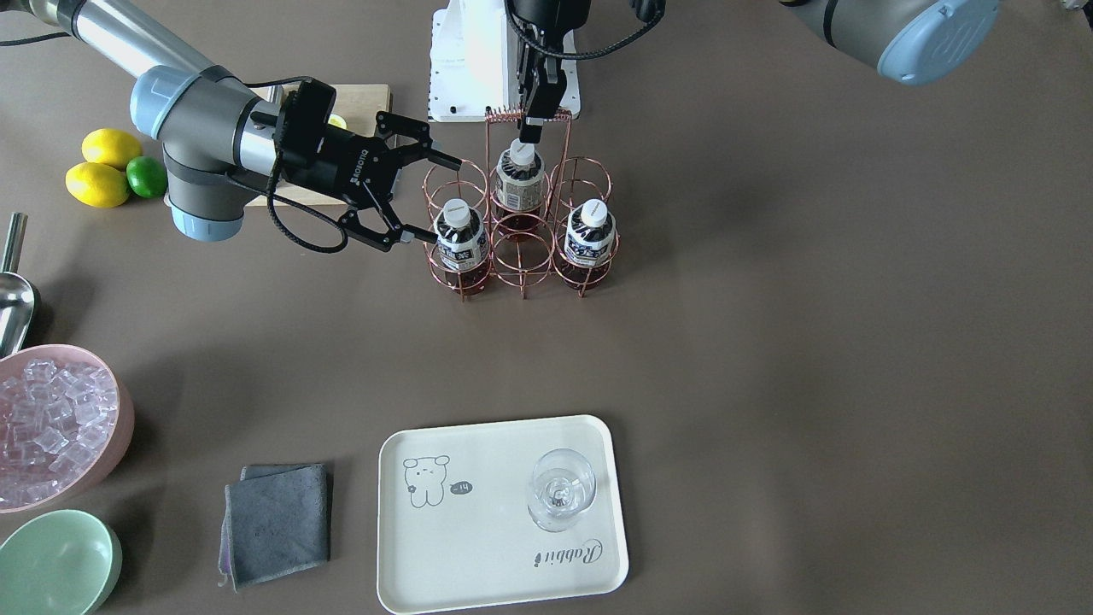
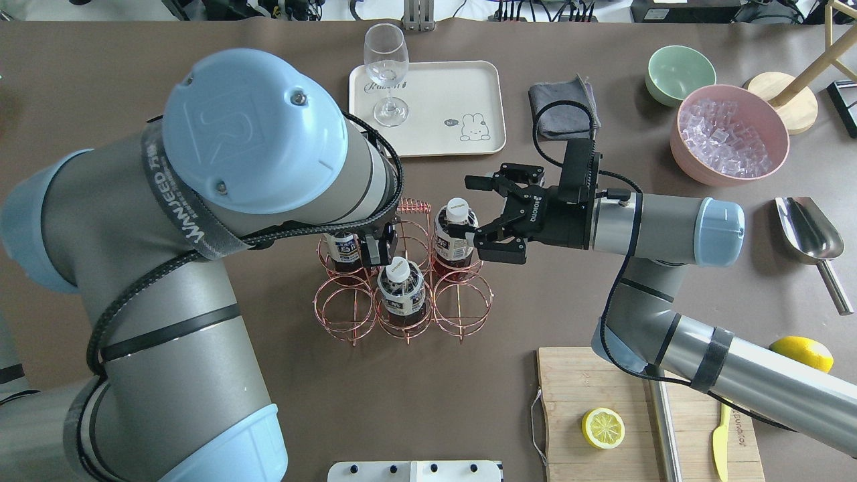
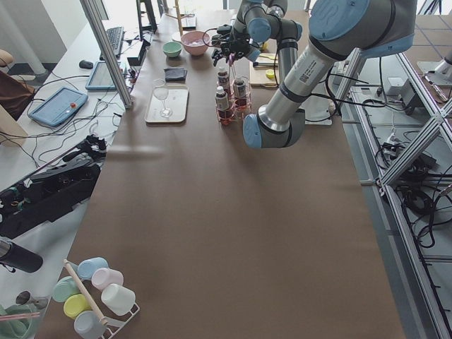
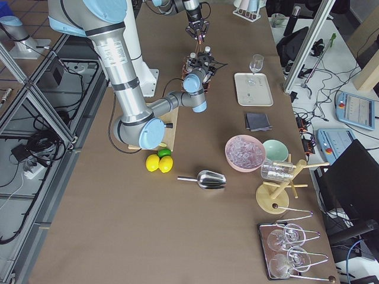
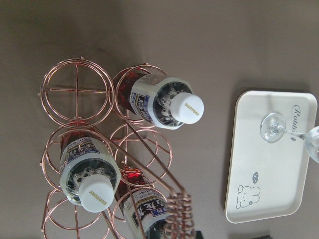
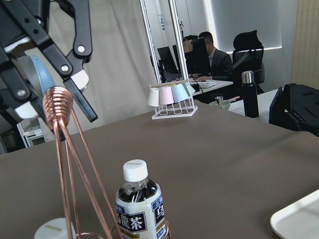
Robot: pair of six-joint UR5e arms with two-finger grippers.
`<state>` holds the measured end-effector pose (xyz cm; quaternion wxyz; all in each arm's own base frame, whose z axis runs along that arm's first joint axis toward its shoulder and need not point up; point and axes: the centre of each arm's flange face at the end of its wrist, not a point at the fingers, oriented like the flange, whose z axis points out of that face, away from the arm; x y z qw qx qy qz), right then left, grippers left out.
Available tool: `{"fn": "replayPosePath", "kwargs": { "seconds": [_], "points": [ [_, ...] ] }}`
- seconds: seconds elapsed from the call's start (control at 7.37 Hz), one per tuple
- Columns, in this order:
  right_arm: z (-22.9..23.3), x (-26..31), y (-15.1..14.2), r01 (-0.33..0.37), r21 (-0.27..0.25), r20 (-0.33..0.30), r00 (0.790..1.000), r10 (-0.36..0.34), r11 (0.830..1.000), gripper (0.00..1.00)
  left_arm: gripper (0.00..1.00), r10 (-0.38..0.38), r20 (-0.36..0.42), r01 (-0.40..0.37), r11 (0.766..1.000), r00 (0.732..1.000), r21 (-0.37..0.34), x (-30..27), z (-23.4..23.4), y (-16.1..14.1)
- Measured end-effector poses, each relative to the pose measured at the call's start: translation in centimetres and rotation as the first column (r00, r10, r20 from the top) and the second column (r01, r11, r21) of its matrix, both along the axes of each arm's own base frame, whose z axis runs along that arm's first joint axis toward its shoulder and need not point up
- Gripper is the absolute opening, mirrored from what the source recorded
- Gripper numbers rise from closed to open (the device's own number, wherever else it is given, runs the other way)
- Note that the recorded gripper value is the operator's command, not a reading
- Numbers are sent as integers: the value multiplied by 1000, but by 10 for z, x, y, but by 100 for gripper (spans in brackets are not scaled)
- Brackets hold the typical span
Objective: Take tea from basket to plate
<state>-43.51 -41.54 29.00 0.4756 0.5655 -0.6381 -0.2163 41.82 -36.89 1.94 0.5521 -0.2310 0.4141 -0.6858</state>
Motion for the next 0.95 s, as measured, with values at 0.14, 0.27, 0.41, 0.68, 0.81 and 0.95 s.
{"fn": "replayPosePath", "kwargs": {
  "seconds": [0.14,0.27,0.41,0.68,0.81,0.95],
  "points": [
    [2,-6,3,-6,1,-6,1000,6,1000,61,0,3,0,-3,1000,1000,0,1,0,1],
    [4,-12,7,-8,4,-9,1000,8,1000,45,0,4,-2,-4,1000,1000,0,2,-1,2],
    [5,-15,10,-7,6,-11,1000,7,1000,18,0,3,-3,-3,1000,1000,0,2,-2,2],
    [6,-17,13,-3,8,-17,1000,3,1000,0,0,3,-3,-3,1000,1000,-1,1,-5,3],
    [5,-17,13,0,9,-18,1000,1,1000,0,0,3,-2,-3,1000,1000,-1,0,-5,3],
    [3,-14,11,-5,9,-19,1000,5,1000,0,0,3,-2,-3,1000,1000,-1,0,-6,3]
  ]
}}
